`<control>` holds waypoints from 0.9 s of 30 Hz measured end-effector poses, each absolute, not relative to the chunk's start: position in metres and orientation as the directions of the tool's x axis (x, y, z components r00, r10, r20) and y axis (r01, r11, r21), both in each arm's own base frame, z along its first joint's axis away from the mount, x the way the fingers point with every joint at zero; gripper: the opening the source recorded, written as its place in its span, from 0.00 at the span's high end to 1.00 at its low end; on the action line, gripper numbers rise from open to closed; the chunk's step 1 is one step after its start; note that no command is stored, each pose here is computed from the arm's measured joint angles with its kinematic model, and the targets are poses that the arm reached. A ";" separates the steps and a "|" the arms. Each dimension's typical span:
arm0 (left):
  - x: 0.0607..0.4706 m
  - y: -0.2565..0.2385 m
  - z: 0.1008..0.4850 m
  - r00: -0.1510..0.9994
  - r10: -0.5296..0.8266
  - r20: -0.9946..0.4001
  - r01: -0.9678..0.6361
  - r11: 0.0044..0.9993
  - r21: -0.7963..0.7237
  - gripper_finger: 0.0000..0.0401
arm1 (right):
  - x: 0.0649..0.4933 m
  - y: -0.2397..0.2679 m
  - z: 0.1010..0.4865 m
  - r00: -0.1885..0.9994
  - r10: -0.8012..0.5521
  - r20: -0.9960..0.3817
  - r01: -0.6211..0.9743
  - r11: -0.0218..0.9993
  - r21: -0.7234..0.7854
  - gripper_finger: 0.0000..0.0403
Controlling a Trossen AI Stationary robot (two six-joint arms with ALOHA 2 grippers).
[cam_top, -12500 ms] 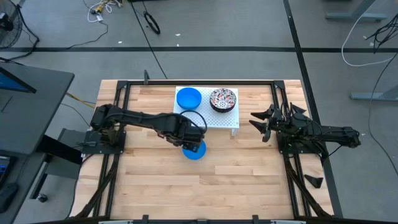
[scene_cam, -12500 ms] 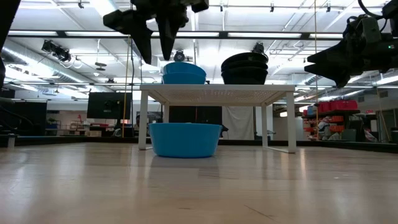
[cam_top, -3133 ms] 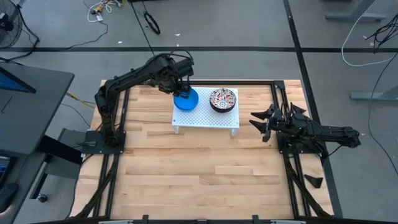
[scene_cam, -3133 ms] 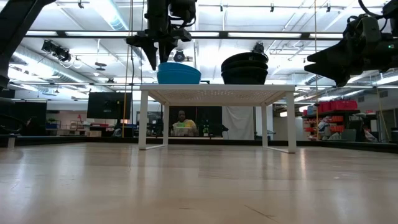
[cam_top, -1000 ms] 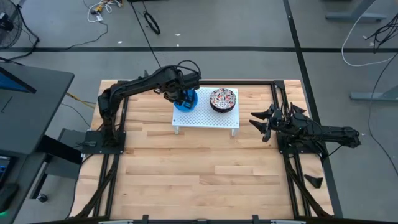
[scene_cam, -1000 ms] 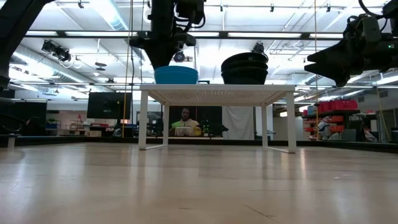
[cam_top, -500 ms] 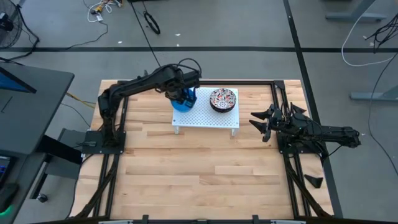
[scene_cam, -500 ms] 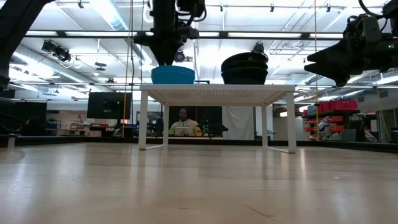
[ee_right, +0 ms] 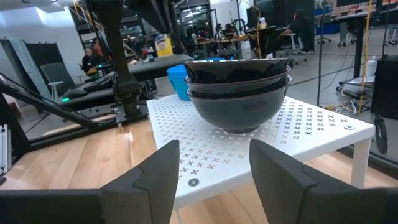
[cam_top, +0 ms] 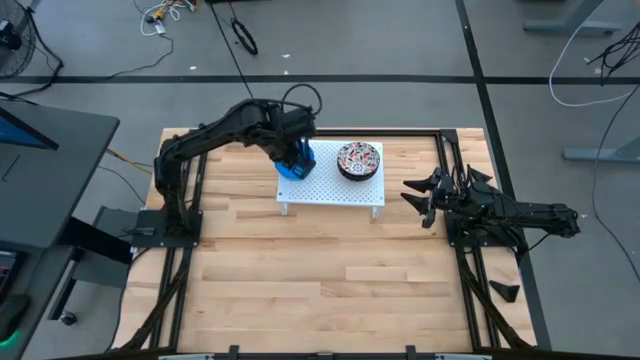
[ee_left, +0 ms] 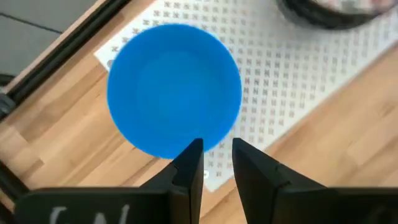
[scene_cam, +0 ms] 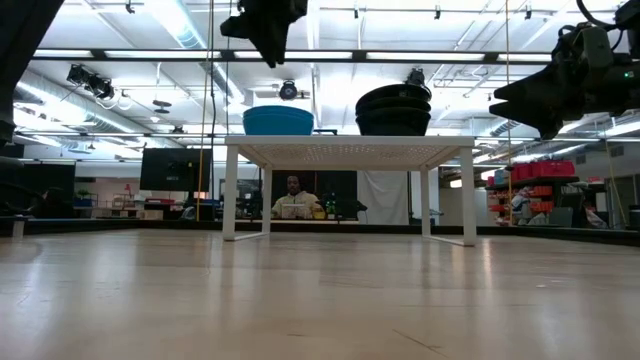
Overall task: Pick & Place Mini bowls
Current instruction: Stack the blue bowl on top of the other blue bowl on the shelf
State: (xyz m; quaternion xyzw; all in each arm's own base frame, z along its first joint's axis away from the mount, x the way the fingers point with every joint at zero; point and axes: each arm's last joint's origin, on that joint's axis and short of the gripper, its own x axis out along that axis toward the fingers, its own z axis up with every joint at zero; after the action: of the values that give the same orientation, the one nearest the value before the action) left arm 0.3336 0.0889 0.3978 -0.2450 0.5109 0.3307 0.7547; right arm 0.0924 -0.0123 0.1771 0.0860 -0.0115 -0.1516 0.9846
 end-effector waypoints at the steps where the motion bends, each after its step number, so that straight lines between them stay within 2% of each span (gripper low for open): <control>1: 0.334 0.087 0.396 0.254 0.248 -0.935 -0.740 0.673 -0.023 0.78 | 0.092 -0.012 0.177 0.954 -0.301 -0.005 0.297 0.939 0.172 0.51; 5: 0.332 0.096 0.379 0.165 0.289 -0.943 -0.767 0.639 0.061 0.78 | 0.092 -0.012 0.177 0.954 -0.301 -0.003 0.297 0.939 0.173 0.51; 11: 0.325 0.120 0.360 0.008 0.427 -0.904 -0.853 0.475 0.217 0.78 | 0.092 -0.012 0.177 0.954 -0.301 -0.003 0.297 0.939 0.173 0.51; 15: 0.318 0.137 0.358 -0.035 0.458 -0.888 -0.889 0.392 0.237 0.78 | 0.092 -0.012 0.177 0.954 -0.300 -0.003 0.296 0.939 0.173 0.51; 21: 0.313 0.153 0.349 -0.059 0.404 -0.913 -0.926 0.320 0.202 0.78 | 0.092 -0.012 0.177 0.954 -0.301 -0.004 0.297 0.939 0.173 0.51; 27: 0.308 0.157 0.314 -0.136 0.243 -0.960 -0.942 0.269 0.202 0.78 | 0.092 -0.012 0.177 0.954 -0.301 -0.003 0.297 0.939 0.173 0.51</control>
State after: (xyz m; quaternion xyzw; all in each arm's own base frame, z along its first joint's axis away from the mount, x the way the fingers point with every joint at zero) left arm 0.3078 0.1572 0.3145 -0.3171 0.5507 0.5145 0.5756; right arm 0.0924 -0.0123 0.1771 0.0860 -0.0117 -0.1517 0.9846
